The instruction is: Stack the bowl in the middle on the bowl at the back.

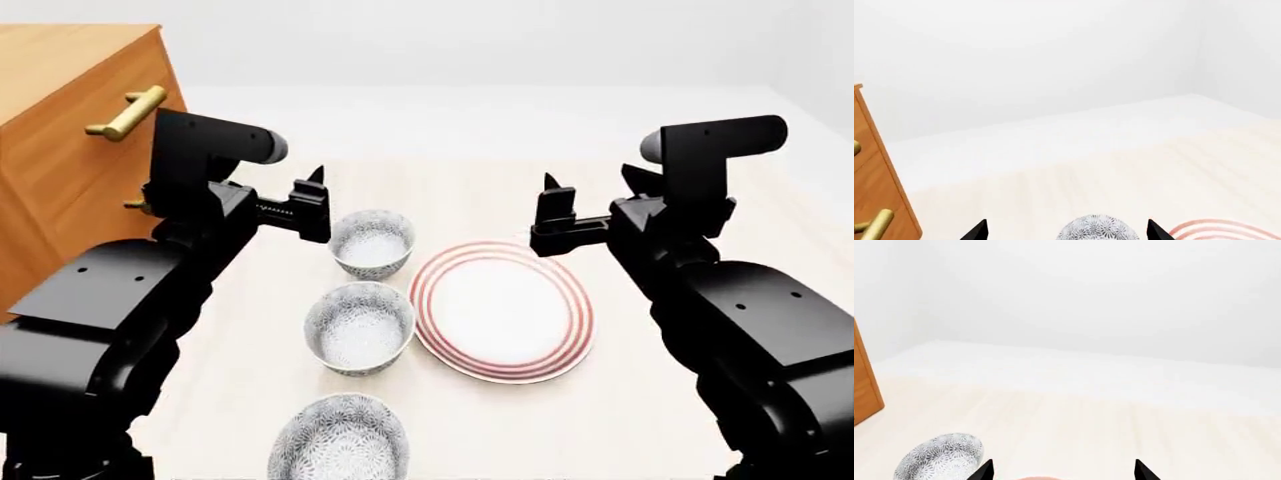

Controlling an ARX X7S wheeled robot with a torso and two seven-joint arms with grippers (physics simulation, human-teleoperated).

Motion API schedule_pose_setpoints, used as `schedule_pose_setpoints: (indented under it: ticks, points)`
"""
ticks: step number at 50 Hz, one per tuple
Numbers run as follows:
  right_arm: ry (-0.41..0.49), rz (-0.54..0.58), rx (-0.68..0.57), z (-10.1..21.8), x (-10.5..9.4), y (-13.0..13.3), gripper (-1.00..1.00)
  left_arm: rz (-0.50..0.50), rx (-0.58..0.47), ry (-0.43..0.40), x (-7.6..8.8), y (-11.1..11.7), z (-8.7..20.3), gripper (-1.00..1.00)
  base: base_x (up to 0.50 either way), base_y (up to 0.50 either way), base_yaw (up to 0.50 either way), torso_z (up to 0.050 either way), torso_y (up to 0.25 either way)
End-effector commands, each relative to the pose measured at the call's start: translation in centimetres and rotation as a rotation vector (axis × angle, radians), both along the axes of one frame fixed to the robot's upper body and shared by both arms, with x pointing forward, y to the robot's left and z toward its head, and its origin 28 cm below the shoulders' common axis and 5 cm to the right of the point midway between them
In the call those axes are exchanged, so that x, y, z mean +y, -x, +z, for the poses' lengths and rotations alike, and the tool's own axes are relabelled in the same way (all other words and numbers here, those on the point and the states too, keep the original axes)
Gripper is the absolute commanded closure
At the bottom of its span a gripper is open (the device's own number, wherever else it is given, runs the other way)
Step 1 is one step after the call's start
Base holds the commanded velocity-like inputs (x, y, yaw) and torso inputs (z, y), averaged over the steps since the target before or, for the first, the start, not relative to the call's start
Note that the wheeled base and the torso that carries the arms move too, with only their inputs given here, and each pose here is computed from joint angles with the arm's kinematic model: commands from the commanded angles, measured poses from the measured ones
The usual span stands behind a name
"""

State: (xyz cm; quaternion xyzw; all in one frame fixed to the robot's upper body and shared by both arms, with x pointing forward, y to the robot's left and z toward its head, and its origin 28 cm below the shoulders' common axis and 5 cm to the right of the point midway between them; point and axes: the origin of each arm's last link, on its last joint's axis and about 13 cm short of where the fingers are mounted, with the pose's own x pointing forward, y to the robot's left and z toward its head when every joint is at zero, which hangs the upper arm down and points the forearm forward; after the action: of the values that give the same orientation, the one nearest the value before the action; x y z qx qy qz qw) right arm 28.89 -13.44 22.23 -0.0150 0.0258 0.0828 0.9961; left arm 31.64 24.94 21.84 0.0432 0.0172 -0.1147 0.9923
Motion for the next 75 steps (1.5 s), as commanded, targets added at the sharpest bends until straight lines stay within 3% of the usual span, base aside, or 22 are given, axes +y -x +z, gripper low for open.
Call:
schedule_pose_setpoints:
  ticks: [1,7,10,20,30,75]
  points:
    - [-0.001,-0.001,0.008,-0.1,0.0,0.1,-1.00,0.004,-0.003,0.001,0.0,0.0,-0.1,-1.00,0.00,0.00,0.00,0.000,0.000]
    - [0.014,-0.012,0.012,0.2,0.2,0.2,-1.00,0.007,0.059,-0.023,-0.1,0.1,-0.5,-1.00,0.00,0.00,0.00,0.000,0.000]
    - [0.041,-0.054,0.054,0.4,0.2,0.3,-1.00,0.018,0.155,-0.025,0.0,0.0,-0.3,-1.00,0.00,0.00,0.00,0.000,0.000]
    - [0.033,-0.048,0.090,0.7,0.3,0.5,-1.00,0.036,0.424,-0.056,0.0,-0.2,0.9,-1.00,0.00,0.00,0.00,0.000,0.000]
    - [0.023,-0.064,0.106,0.3,0.1,0.6,-1.00,0.082,0.636,0.016,-0.1,-1.0,1.5,-1.00,0.00,0.00,0.00,0.000,0.000]
    - [0.021,-0.072,0.143,-0.3,0.0,0.4,-1.00,0.103,0.759,0.024,-0.3,-0.9,0.4,-1.00,0.00,0.00,0.00,0.000,0.000]
